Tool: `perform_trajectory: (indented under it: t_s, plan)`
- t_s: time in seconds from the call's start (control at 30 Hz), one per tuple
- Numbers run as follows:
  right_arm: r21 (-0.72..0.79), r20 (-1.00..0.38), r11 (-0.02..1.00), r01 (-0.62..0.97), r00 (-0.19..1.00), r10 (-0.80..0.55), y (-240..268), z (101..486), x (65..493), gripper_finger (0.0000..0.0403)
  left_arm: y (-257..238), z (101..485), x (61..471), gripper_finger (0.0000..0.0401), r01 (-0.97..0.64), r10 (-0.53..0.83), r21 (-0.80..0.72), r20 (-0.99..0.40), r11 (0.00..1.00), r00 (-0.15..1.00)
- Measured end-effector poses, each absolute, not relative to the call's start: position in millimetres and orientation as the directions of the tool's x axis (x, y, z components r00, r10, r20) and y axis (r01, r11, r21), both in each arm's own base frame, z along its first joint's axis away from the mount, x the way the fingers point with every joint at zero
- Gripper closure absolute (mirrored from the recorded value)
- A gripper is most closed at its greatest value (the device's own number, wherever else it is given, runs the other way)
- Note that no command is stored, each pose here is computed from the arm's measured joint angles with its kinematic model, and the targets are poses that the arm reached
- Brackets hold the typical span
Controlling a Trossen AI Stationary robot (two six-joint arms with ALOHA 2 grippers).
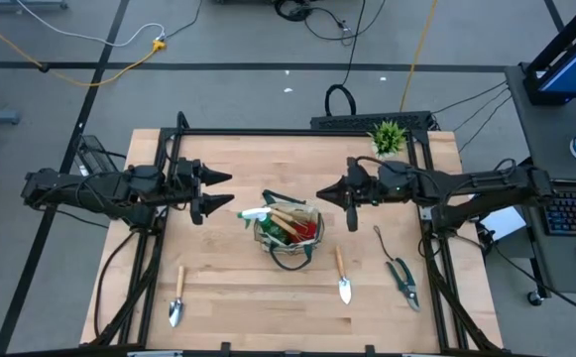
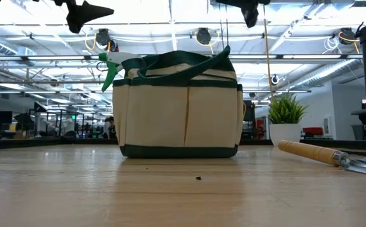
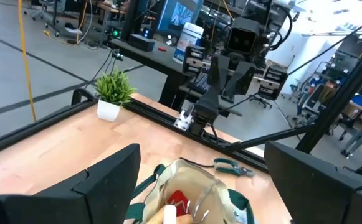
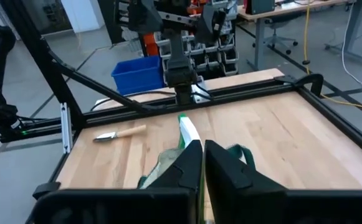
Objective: Pick & Place Garden tools in Gardening bag
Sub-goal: Put the left brown trowel into the gardening bag
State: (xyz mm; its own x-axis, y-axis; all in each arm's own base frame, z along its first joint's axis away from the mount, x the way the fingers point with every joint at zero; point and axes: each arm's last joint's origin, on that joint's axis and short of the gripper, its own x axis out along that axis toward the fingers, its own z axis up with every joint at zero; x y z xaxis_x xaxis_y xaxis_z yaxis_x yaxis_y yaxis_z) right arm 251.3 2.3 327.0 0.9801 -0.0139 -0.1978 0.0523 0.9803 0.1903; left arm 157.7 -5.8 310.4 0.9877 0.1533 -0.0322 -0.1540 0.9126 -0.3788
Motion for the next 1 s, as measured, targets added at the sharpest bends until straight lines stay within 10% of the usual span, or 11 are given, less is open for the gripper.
perform_trajectory:
  t_s: [0.37,1.0]
  plan:
    - [0.224,-0.035,0.974,0.029,0.999,-0.022,2,299,213,0.0399,-10,302,157,0.0052,-0.118,0.079,-0.361,-0.122,0.925,0.989]
    - [0.298,0.226,0.954,0.026,0.969,-0.097,-1,230,151,0.0402,-31,274,124,0.0052,-0.423,-0.070,-0.554,-0.661,0.718,0.747]
